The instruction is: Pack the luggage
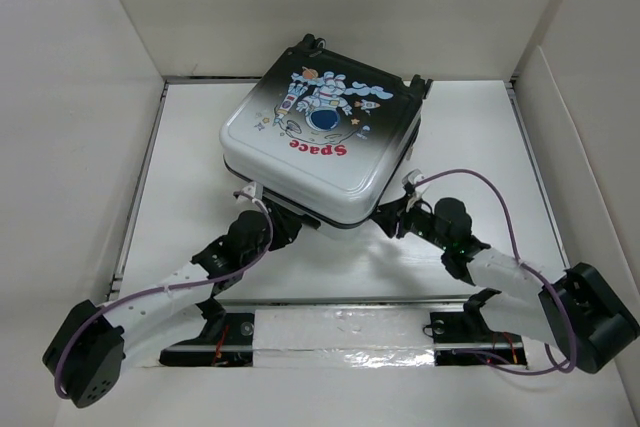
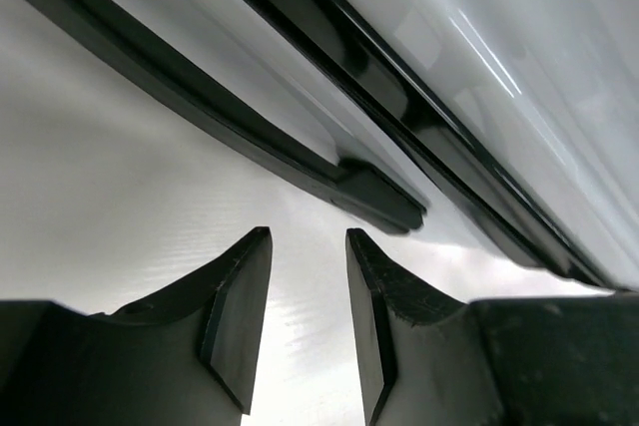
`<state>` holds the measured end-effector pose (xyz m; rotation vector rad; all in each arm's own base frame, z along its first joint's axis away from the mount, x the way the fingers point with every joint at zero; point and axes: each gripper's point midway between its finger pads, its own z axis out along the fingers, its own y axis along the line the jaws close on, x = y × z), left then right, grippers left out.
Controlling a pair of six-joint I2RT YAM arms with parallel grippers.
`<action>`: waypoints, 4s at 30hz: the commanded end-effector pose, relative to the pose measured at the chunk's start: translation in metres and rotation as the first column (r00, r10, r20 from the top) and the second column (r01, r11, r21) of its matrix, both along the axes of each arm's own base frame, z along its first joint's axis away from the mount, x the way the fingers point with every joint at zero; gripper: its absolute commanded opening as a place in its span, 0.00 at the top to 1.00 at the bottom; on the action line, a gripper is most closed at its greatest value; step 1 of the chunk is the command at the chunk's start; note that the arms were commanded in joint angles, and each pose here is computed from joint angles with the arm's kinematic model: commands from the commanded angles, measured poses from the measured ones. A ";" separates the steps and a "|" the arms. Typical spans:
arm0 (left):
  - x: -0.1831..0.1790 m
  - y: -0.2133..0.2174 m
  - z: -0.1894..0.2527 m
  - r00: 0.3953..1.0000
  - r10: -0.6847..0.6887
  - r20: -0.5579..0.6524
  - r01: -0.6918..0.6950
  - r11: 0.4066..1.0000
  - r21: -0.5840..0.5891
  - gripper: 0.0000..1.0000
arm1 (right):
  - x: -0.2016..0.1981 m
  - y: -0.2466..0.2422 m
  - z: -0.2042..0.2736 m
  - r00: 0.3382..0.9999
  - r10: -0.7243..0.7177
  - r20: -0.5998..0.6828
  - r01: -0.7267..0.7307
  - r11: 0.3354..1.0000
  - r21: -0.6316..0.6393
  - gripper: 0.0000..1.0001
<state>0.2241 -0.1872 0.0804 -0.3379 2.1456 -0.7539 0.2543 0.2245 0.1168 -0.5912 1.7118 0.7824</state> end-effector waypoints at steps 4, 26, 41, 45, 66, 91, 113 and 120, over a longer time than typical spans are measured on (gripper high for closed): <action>0.007 -0.015 0.026 0.996 -0.027 0.085 0.028 1.000 -0.007 0.68 | 0.014 0.016 0.043 0.990 0.029 0.140 -0.040 0.996 0.076 0.66; 0.048 -0.096 0.082 0.964 -0.136 0.229 0.165 0.980 -0.114 0.68 | -0.084 0.032 -0.001 0.990 0.029 -0.140 -0.032 0.999 -0.019 1.00; 0.035 -0.127 0.074 0.964 -0.189 0.188 0.196 0.981 -0.014 0.58 | -0.058 0.131 0.033 0.975 -0.137 -0.175 0.157 0.982 0.108 1.00; 0.042 -0.040 0.067 0.987 -0.017 0.157 0.008 0.998 0.059 0.45 | -0.060 0.122 0.028 0.969 -0.156 -0.192 0.176 0.980 0.097 1.00; 0.233 0.188 0.102 0.836 0.549 -0.025 -0.540 0.812 -0.223 0.49 | -0.077 0.099 0.041 0.986 -0.044 -0.162 0.063 0.991 0.117 1.00; 0.103 -0.026 -0.018 0.986 0.115 -0.124 -0.145 0.951 -0.273 0.51 | -0.069 0.164 0.055 0.985 0.100 -0.141 -0.098 0.995 0.016 1.00; 0.047 0.092 0.041 0.931 0.358 0.075 -0.346 0.928 -0.138 0.42 | -0.065 0.136 0.021 0.965 0.165 -0.203 -0.177 0.983 -0.043 1.00; 0.034 0.096 0.020 0.937 0.350 0.024 -0.343 0.929 -0.138 0.43 | -0.033 0.031 0.055 0.993 -0.006 -0.120 -0.002 0.998 -0.059 1.00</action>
